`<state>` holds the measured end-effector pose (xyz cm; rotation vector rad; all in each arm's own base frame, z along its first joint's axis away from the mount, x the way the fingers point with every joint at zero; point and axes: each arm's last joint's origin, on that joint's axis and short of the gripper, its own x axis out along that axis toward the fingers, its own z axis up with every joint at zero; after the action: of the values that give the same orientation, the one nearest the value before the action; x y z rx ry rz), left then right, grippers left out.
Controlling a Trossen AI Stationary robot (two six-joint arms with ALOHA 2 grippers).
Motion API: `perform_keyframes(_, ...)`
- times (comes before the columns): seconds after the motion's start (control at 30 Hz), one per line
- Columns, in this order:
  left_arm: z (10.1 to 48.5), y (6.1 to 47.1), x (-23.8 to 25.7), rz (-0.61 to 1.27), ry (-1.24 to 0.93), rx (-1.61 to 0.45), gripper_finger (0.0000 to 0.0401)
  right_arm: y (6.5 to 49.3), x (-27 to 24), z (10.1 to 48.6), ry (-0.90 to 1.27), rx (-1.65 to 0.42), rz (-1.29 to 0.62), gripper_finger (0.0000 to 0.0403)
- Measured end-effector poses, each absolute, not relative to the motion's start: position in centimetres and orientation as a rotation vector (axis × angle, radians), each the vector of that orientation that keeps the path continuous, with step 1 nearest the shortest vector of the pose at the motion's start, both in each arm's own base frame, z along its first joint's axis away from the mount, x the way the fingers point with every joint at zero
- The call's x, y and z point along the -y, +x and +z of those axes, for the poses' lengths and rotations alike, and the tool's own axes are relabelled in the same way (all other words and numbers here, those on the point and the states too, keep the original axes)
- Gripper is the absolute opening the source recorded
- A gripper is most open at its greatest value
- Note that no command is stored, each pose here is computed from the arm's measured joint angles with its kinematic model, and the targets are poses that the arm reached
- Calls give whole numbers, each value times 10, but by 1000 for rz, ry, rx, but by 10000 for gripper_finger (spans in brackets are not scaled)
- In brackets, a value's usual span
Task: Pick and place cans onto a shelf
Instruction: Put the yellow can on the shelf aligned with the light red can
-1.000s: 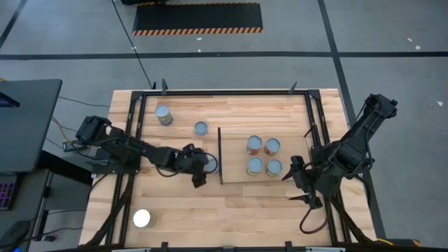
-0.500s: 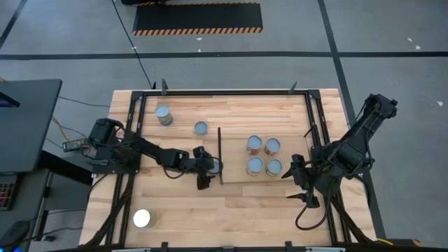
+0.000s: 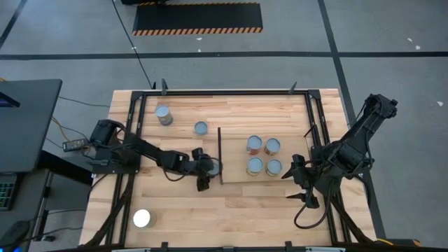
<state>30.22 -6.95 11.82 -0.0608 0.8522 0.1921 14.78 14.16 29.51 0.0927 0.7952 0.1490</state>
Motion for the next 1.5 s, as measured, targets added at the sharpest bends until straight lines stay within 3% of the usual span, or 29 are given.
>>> perform_keyframes(0.27,176,288,113,96,-99,-851,295,151,-141,296,19,-727,89,347)
perform_keyframes(0.57,282,289,173,-29,-73,-773,295,161,-147,300,-95,-627,132,347)
perform_keyframes(0.8,338,307,167,-47,64,-612,296,162,-148,302,-101,-609,141,347)
perform_keyframes(1.03,357,355,119,-85,82,-649,296,162,-148,302,-108,-611,152,347)
perform_keyframes(1.2,365,380,67,36,70,-744,297,161,-148,301,-113,-621,155,347)
perform_keyframes(1.5,310,418,-11,76,27,-943,297,159,-146,298,-137,-655,152,347)
